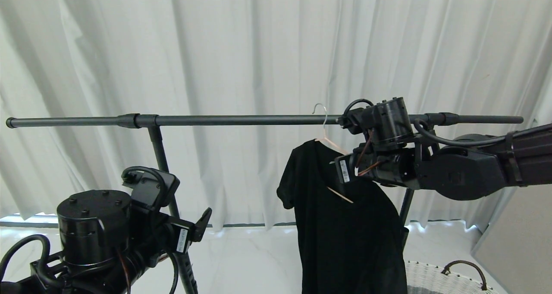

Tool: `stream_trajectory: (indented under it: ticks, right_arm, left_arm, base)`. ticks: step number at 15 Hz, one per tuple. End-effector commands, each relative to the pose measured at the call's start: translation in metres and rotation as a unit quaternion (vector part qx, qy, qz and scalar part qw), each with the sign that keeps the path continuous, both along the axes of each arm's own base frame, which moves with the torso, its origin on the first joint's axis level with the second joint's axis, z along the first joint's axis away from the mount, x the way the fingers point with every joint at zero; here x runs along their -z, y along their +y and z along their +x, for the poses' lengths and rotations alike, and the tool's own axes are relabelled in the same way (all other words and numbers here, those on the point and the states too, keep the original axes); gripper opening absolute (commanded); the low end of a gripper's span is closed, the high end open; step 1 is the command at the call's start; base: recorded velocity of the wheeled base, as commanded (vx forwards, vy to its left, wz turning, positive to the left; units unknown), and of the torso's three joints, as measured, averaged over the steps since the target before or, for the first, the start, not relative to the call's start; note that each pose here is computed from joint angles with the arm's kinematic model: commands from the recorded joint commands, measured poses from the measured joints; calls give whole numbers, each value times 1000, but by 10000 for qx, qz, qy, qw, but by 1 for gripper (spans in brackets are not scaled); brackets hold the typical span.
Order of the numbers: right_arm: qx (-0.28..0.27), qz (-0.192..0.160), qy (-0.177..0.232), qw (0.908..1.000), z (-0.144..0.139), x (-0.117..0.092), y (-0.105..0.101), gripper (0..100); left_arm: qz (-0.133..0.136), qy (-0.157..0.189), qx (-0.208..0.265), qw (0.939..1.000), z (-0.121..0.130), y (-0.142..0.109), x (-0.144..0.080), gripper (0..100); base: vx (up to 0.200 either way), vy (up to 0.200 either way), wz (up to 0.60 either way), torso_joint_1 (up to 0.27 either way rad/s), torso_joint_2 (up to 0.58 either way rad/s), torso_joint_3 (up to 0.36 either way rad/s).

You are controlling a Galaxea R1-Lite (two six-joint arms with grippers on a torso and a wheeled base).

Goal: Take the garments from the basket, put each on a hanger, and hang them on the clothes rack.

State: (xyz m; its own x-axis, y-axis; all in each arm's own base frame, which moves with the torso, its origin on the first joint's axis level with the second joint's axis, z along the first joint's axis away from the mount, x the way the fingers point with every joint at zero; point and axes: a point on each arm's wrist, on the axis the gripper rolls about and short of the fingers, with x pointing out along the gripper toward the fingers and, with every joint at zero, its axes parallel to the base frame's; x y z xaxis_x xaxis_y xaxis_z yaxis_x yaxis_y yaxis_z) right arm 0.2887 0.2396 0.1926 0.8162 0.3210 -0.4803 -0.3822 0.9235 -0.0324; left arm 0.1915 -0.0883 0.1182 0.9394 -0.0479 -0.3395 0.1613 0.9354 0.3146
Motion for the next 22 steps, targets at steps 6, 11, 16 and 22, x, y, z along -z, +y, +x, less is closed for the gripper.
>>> stream_trajectory:
  ticks: [6, 11, 16, 22]
  right_arm:
    - [207, 22, -28, 9998, 30, 8, 4, 0]
    - [199, -81, 97, 9997, 31, 14, 5, 0]
    - [115, -146, 172, 9997, 25, 15, 10, 0]
    - [126, -90, 154, 9998, 24, 12, 9, 100]
  left_arm:
    - [14, 37, 10, 10000, 1, -1, 2, 100]
    - [21, 51, 18, 10000, 1, -1, 2, 100]
    - [21, 51, 18, 10000, 1, -1, 2, 100]
    - [18, 44, 18, 10000, 1, -1, 2, 100]
  base:
    - [0, 0, 0, 0, 0, 0]
    - [0, 0, 0, 0, 0, 0]
    - [0, 0, 0, 0, 0, 0]
    - [0, 0, 0, 0, 0, 0]
